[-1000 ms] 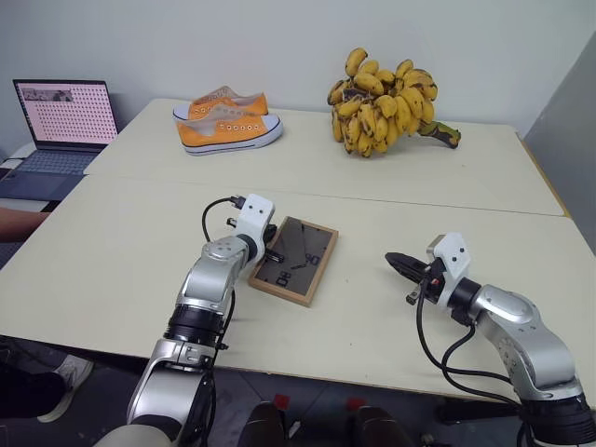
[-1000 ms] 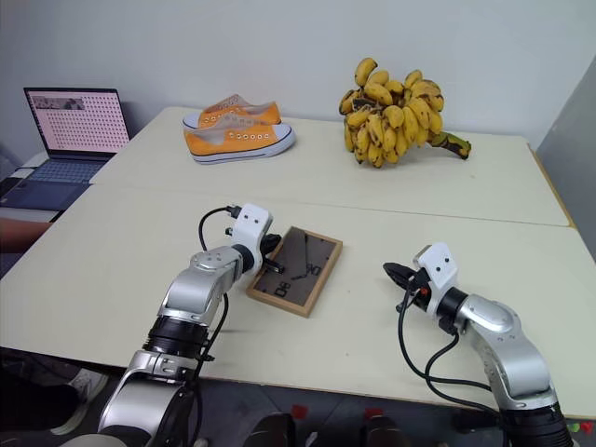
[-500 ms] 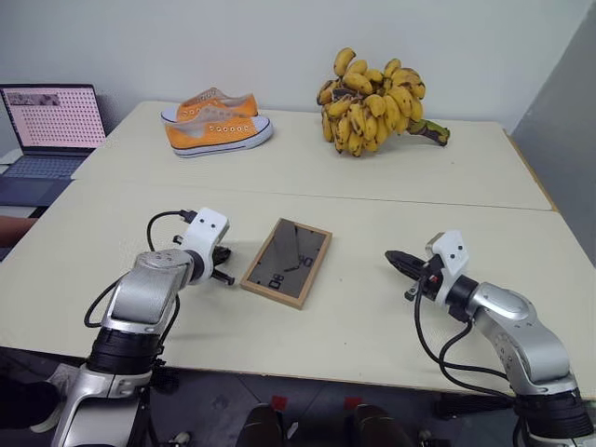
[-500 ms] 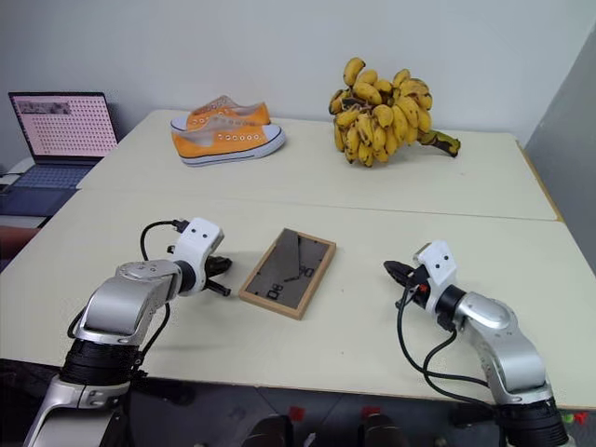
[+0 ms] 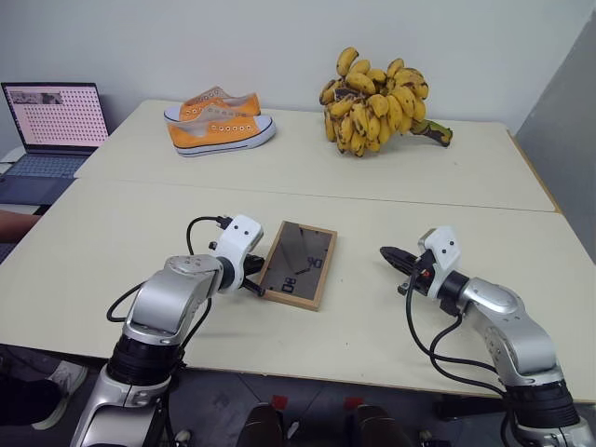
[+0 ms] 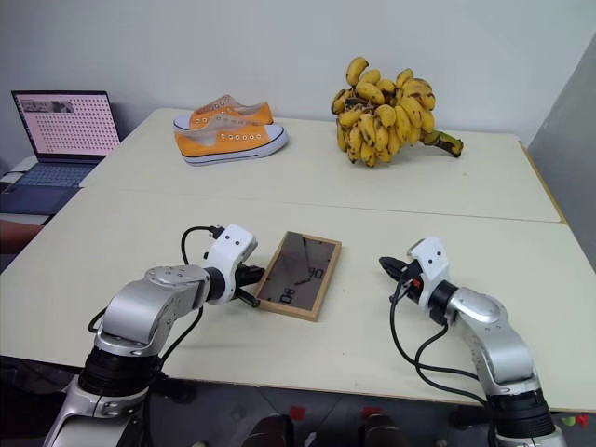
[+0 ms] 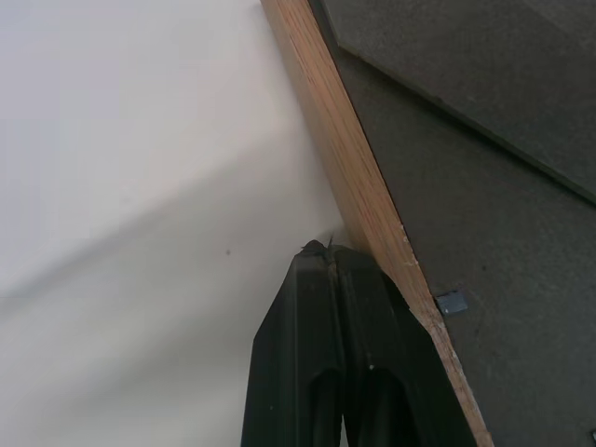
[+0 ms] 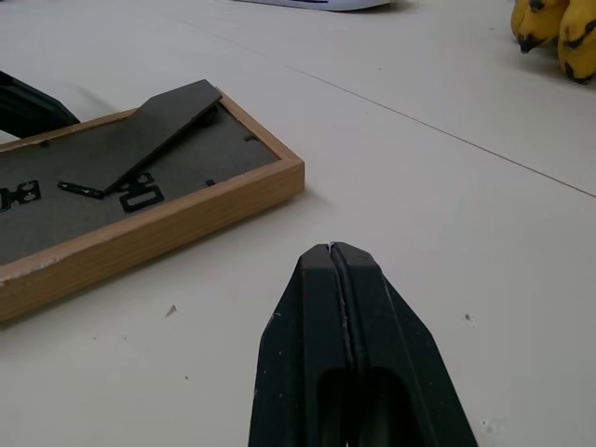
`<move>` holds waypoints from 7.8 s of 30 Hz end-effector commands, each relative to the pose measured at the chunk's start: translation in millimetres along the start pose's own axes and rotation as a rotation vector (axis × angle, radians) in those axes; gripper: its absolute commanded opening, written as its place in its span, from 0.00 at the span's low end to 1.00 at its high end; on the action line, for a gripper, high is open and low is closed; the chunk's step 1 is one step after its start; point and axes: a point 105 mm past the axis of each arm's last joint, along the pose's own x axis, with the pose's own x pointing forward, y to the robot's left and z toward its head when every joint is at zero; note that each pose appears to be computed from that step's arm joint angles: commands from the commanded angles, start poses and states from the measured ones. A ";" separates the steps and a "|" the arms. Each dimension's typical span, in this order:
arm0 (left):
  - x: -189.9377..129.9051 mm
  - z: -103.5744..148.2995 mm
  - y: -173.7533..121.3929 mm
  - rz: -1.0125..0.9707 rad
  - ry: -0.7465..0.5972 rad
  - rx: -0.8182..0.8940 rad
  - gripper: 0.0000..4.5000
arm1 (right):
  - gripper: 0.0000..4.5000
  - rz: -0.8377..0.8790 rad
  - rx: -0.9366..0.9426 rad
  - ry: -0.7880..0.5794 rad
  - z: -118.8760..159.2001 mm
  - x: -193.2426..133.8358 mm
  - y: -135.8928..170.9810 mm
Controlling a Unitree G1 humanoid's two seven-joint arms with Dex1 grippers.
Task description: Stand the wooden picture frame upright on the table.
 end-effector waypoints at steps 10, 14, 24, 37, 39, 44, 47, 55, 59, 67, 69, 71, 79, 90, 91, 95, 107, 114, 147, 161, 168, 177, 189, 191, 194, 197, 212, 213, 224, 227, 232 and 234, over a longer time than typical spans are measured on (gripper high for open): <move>5.4 22.7 -22.1 -0.073 -0.060 -0.025 0.01 | 0.00 -0.024 -0.052 -0.059 17.1 7.9 -7.1; 3.6 25.0 -29.9 -0.109 -0.063 -0.019 0.01 | 0.00 -0.016 -0.061 -0.051 15.3 9.9 -5.9; -23.6 12.7 -3.5 -0.257 -0.104 0.062 0.01 | 0.00 0.148 -0.031 0.060 -8.3 -4.6 19.4; -16.1 -5.6 19.6 -0.339 -0.096 -0.139 0.05 | 0.00 0.210 0.018 0.095 -15.4 0.6 41.8; -16.8 -5.5 11.1 -0.374 -0.099 -0.164 0.12 | 0.00 0.206 0.016 0.099 -15.7 0.6 42.0; -21.0 3.8 4.3 -0.414 -0.120 -0.175 0.35 | 0.00 0.182 0.013 0.103 -15.2 0.4 35.4; -23.5 9.8 8.7 -0.418 -0.131 -0.189 0.49 | 0.00 0.177 0.009 0.104 -15.4 0.4 33.4; -23.5 6.3 15.7 -0.508 -0.037 -0.373 0.76 | 0.00 0.147 -0.072 0.103 -15.9 3.9 22.2; -15.0 -1.4 15.4 -0.536 0.038 -0.462 0.76 | 0.00 0.140 -0.085 0.102 -18.1 7.4 18.0; 3.0 -7.4 4.7 -0.587 0.134 -0.540 0.76 | 0.00 0.131 -0.135 0.105 -31.1 23.7 16.0; 3.2 -4.2 -0.2 -0.621 0.139 -0.551 0.76 | 0.00 0.125 -0.136 0.107 -35.0 28.6 16.0; 2.2 -1.8 -6.2 -0.654 0.148 -0.546 0.76 | 0.00 0.121 -0.136 0.107 -37.6 33.6 16.8; -4.8 2.1 -21.5 -0.747 0.168 -0.521 0.76 | 0.00 0.111 -0.131 0.095 -42.4 49.2 21.6; 0.7 6.0 -30.3 -0.784 0.158 -0.543 0.76 | 0.00 0.119 -0.100 0.027 -28.6 77.7 39.9; 1.0 6.5 -30.3 -0.785 0.154 -0.546 0.76 | 0.00 0.119 -0.099 0.024 -28.3 78.8 41.0; 3.9 7.7 -27.6 -0.767 0.144 -0.567 0.76 | 0.00 0.115 -0.106 0.029 -30.5 77.6 41.3; -31.5 -6.4 -20.1 -0.709 0.169 -0.618 0.76 | 0.00 0.040 -0.178 0.111 -43.4 41.1 -2.7; -17.8 2.4 -31.1 -0.692 0.122 -0.668 0.76 | 0.00 0.067 -0.148 0.087 -41.3 52.4 12.8; -27.7 -26.6 -59.7 -0.506 0.110 -0.995 0.76 | 0.00 0.092 -0.152 0.154 -56.1 34.8 24.7; -26.0 -14.5 -56.9 -0.504 0.080 -0.983 0.76 | 0.00 0.105 -0.023 0.105 -42.8 44.0 61.2; -26.5 -10.9 -54.1 -0.505 0.062 -0.989 0.76 | 0.00 0.107 0.003 0.091 -39.6 48.6 69.2; -27.6 -10.2 -52.9 -0.505 0.053 -0.990 0.76 | 0.00 0.121 0.014 0.083 -37.3 48.8 78.2; -27.6 -0.4 -48.6 -0.514 0.007 -1.011 0.35 | 0.00 0.105 0.020 0.087 -37.3 49.0 73.8; -27.3 1.9 -48.0 -0.517 -0.003 -1.018 0.28 | 0.00 0.102 0.016 0.087 -37.2 49.0 72.4; -26.8 2.5 -47.8 -0.517 -0.004 -1.021 0.28 | 0.00 0.090 0.009 0.089 -37.4 48.6 68.1; -29.8 4.7 -43.1 -0.508 -0.010 -0.998 0.28 | 0.00 0.062 -0.012 0.095 -38.6 46.4 56.8; -59.7 94.3 48.4 -0.178 -0.597 -0.333 0.28 | 0.00 -0.123 -0.062 -0.015 22.0 15.0 -31.3; -59.4 96.7 44.8 -0.174 -0.612 -0.270 0.28 | 0.00 -0.124 -0.058 -0.050 36.3 15.0 -33.0; -51.1 113.9 -7.4 -0.349 -0.648 -0.020 0.28 | 0.45 0.052 0.002 -0.356 164.7 33.5 13.3; -54.2 122.0 -18.8 -0.406 -0.665 0.008 0.28 | 0.45 0.099 0.027 -0.372 170.5 40.9 23.8; -65.8 138.1 -31.6 -0.475 -0.710 0.025 0.28 | 0.45 0.116 0.023 -0.356 163.1 50.6 25.8; -68.2 139.9 -34.3 -0.493 -0.712 0.021 0.28 | 0.45 0.116 0.027 -0.355 161.4 52.4 24.5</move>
